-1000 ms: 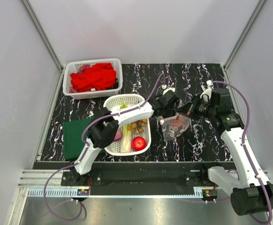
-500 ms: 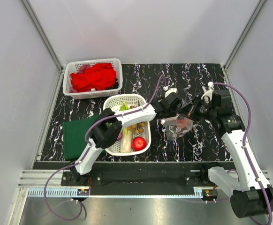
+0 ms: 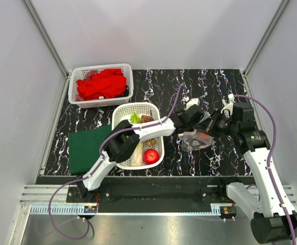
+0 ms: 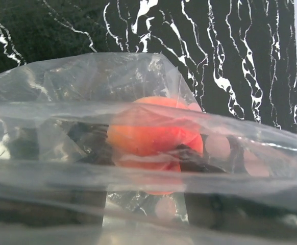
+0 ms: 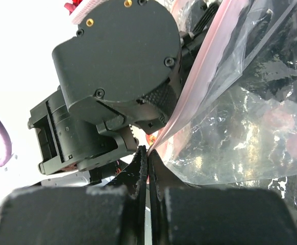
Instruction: Open the zip-top bag and remove the fake food
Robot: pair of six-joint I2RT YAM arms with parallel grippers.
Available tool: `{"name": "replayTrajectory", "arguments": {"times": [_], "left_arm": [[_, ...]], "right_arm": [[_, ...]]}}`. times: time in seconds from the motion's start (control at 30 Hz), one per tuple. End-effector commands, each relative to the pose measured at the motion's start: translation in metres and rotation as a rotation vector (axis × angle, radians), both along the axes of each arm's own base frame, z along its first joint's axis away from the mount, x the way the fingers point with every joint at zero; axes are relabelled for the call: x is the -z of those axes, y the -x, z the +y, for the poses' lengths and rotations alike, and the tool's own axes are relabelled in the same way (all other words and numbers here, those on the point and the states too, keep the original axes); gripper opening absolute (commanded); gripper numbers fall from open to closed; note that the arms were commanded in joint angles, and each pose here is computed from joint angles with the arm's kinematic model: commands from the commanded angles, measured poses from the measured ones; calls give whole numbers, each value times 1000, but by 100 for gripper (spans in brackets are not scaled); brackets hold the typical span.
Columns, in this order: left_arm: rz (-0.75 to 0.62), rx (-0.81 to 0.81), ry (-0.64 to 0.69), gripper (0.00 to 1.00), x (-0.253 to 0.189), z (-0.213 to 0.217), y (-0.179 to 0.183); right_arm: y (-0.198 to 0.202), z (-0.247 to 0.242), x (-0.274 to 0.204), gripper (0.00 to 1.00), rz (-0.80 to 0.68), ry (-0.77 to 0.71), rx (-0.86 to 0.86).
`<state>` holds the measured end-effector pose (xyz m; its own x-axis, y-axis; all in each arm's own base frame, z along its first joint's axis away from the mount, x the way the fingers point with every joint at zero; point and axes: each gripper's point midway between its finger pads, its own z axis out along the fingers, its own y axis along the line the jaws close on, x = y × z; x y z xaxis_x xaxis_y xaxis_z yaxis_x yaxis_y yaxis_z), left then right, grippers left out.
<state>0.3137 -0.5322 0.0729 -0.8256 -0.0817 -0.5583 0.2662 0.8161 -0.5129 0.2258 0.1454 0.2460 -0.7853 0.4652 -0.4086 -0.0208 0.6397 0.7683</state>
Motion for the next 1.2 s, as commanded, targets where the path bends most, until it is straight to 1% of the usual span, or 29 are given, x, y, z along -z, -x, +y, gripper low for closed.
{"name": "replayTrajectory", "arguments": {"times": [0.0, 0.03, 0.07, 0.1, 0.17, 0.2, 0.23, 0.3, 0.33, 0.43, 0.5, 0.53, 0.57, 0.63, 0.7, 0.77, 0.87, 1.03, 1.17], "left_arm": [[-12, 14, -19, 31, 17, -3, -5], [-14, 16, -17, 26, 15, -1, -5], [-19, 20, -18, 22, 14, 0, -5], [-36, 30, -23, 16, 6, 5, -6], [-73, 38, -37, 8, -6, 12, -7], [-106, 53, -46, 2, -21, 17, -7], [-117, 56, -63, 0, -27, 23, -7], [-149, 81, -75, 0, -44, 29, -6], [-167, 91, -69, 0, -63, 34, -3], [-192, 126, -73, 0, -92, 48, 7], [-204, 144, -90, 0, -105, 57, 12], [-187, 149, -115, 0, -103, 66, 17], [-196, 152, -104, 0, -117, 71, 20], [-204, 154, -110, 0, -122, 79, 24], [-191, 164, -107, 0, -119, 81, 27], [-162, 141, -113, 0, -112, 83, 23], [-143, 119, -139, 0, -100, 86, 21], [-81, 98, -223, 9, -63, 95, 9], [-85, 126, -318, 15, -46, 108, 6]], "right_arm": [[11, 4, -18, 0, -39, -24, -32], [11, 4, -20, 0, -43, -23, -32], [11, 3, -21, 0, -48, -18, -29], [12, 2, -22, 0, -54, -11, -31], [12, 0, -25, 0, -64, -3, -25], [12, 0, -26, 0, -70, 6, -29], [12, 0, -28, 0, -78, 8, -29], [14, -1, -28, 0, -89, 22, -37], [15, -2, -28, 0, -92, 27, -40], [18, -12, -20, 0, -90, 92, -12], [22, -17, -16, 0, -86, 133, -7], [22, -20, -15, 0, -91, 148, -1], [23, -20, -15, 0, -93, 156, -5], [26, -22, -16, 0, -104, 167, -10], [28, -22, -19, 0, -115, 168, -9], [28, -20, -22, 0, -117, 154, -16], [26, -16, -19, 0, -89, 139, -33], [23, -17, -13, 0, -69, 134, -17], [25, -17, -12, 0, -59, 135, -12]]}}
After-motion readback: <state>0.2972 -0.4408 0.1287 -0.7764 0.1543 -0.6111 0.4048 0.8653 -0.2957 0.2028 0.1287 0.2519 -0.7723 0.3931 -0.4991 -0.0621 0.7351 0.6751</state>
